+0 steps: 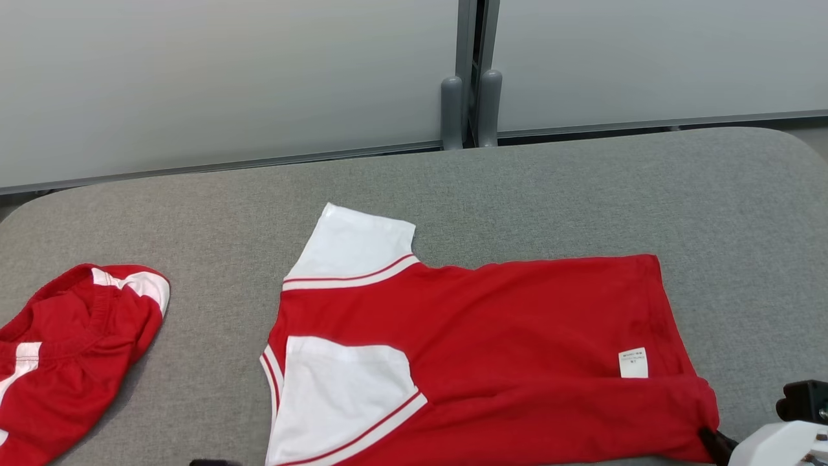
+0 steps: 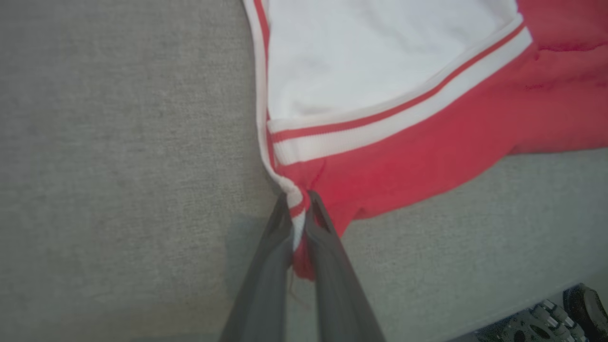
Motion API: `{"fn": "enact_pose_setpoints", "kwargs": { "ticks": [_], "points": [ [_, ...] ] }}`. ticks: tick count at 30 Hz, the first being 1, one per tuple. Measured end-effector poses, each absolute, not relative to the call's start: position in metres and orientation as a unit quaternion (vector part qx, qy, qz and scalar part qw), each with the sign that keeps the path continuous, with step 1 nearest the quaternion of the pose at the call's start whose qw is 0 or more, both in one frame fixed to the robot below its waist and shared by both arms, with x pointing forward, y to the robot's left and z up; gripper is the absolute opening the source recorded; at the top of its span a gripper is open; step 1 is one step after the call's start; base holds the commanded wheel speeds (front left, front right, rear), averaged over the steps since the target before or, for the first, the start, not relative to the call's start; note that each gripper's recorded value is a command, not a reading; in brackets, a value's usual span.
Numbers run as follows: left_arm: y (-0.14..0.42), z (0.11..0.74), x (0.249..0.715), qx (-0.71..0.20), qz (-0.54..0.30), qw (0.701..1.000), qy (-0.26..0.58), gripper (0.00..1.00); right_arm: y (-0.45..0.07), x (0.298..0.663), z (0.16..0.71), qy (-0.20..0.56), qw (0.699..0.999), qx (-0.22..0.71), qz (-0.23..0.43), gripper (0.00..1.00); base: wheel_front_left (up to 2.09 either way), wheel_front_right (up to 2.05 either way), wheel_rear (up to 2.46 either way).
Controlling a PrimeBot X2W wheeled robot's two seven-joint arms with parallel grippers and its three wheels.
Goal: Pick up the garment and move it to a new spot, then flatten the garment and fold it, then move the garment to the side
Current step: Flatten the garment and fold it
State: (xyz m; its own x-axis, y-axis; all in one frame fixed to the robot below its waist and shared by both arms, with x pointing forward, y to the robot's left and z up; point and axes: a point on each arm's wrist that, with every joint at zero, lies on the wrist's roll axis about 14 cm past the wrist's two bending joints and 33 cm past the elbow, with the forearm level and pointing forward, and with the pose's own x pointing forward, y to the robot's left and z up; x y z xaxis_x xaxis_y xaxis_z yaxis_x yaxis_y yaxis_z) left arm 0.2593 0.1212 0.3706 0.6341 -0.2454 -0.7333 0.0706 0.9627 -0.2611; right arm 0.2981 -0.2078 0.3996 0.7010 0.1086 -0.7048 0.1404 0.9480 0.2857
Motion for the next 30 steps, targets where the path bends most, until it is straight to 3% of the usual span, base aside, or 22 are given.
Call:
{"fn": "enact_pose_setpoints", "kwargs": {
  "ticks": [11,12,13,14,15,22,26,30],
  "points": [
    [0.13,0.373,0.253,-0.103,-0.065,0.906,0.406,0.0,-0.213,0.281,0.387,0.419,0.898,0.134,-0.019,0.0,0.0,0.0,0.0],
    [0.131,0.372,0.253,-0.102,-0.064,0.905,0.408,0.0,-0.213,0.281,0.386,0.419,0.898,0.134,-0.019,0.16,0.0,0.0,0.0],
    [0.131,0.372,0.252,-0.102,-0.064,0.904,0.409,0.0,-0.211,0.28,0.385,0.422,0.896,0.136,-0.017,0.69,0.0,0.0,0.0],
    [0.13,0.372,0.252,-0.101,-0.065,0.904,0.409,0.6,-0.209,0.279,0.384,0.425,0.894,0.141,-0.014,1.0,0.0,0.0,0.0],
    [0.131,0.372,0.252,-0.102,-0.065,0.905,0.408,1.0,-0.208,0.278,0.384,0.426,0.893,0.144,-0.012,1.0,0.0,0.0,0.0],
    [0.146,0.393,0.271,-0.111,-0.037,0.922,0.37,1.0,-0.22,0.293,0.412,0.36,0.921,0.146,-0.024,1.0,0.0,0.0,0.0],
    [0.155,0.432,0.316,-0.125,-0.035,0.95,0.284,1.0,-0.227,0.317,0.44,0.3,0.944,0.135,-0.029,1.0,0.0,0.0,0.0],
    [0.15,0.445,0.356,-0.102,-0.063,0.959,0.255,1.0,-0.215,0.342,0.453,0.279,0.953,0.121,-0.008,1.0,0.0,0.0,0.0]
  ]
}}
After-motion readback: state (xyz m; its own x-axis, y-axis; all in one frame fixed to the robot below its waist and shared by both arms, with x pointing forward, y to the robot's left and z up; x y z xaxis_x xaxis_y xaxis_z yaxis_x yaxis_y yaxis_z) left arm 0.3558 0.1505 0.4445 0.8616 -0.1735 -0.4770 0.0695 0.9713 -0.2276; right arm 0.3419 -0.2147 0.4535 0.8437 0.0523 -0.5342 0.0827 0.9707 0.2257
